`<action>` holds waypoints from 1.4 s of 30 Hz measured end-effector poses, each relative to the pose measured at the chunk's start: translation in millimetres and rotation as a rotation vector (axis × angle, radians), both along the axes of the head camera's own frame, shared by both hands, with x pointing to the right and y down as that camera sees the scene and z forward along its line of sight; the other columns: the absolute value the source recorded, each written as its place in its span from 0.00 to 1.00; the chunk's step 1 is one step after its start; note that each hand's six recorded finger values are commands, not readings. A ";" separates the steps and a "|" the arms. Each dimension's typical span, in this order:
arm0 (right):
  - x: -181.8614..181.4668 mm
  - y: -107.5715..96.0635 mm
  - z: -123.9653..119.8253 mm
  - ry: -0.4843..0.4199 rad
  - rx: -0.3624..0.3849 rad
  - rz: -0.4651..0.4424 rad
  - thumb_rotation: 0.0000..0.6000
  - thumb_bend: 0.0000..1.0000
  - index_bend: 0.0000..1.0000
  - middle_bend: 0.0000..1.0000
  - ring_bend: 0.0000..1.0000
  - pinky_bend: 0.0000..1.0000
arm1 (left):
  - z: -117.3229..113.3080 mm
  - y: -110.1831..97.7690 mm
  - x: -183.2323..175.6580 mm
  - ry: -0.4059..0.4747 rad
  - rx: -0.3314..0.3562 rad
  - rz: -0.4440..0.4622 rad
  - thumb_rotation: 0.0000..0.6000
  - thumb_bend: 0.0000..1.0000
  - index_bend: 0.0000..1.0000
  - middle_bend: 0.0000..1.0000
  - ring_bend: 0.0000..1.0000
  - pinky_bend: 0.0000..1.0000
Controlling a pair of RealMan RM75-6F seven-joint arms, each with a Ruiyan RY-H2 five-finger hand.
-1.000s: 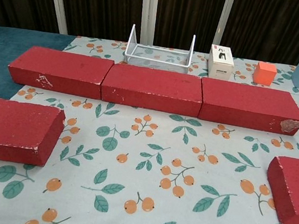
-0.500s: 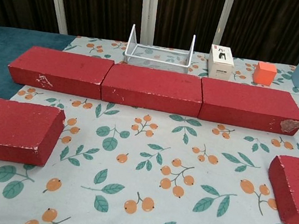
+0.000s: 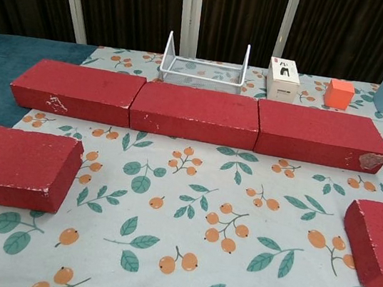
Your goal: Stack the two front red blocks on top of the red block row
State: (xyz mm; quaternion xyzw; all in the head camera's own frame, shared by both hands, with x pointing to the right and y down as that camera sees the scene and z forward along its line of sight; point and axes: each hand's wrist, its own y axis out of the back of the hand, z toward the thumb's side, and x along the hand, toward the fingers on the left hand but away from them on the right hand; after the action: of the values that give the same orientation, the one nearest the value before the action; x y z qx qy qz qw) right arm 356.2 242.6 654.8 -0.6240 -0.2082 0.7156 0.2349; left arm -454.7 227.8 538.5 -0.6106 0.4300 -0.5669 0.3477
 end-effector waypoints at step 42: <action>-82.6 -143.7 -89.2 -0.077 0.088 -0.073 1.00 0.05 0.25 0.35 0.12 0.00 | 7.9 -4.0 -4.8 -0.028 -0.015 -0.029 1.00 0.00 0.10 0.00 0.00 0.06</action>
State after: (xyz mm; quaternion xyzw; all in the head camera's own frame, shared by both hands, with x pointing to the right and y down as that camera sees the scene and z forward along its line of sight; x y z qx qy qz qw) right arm 273.5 98.9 565.6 -0.6474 -0.2254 0.6722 0.2797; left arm -459.5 223.8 546.4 -0.5989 0.4297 -0.5835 0.3409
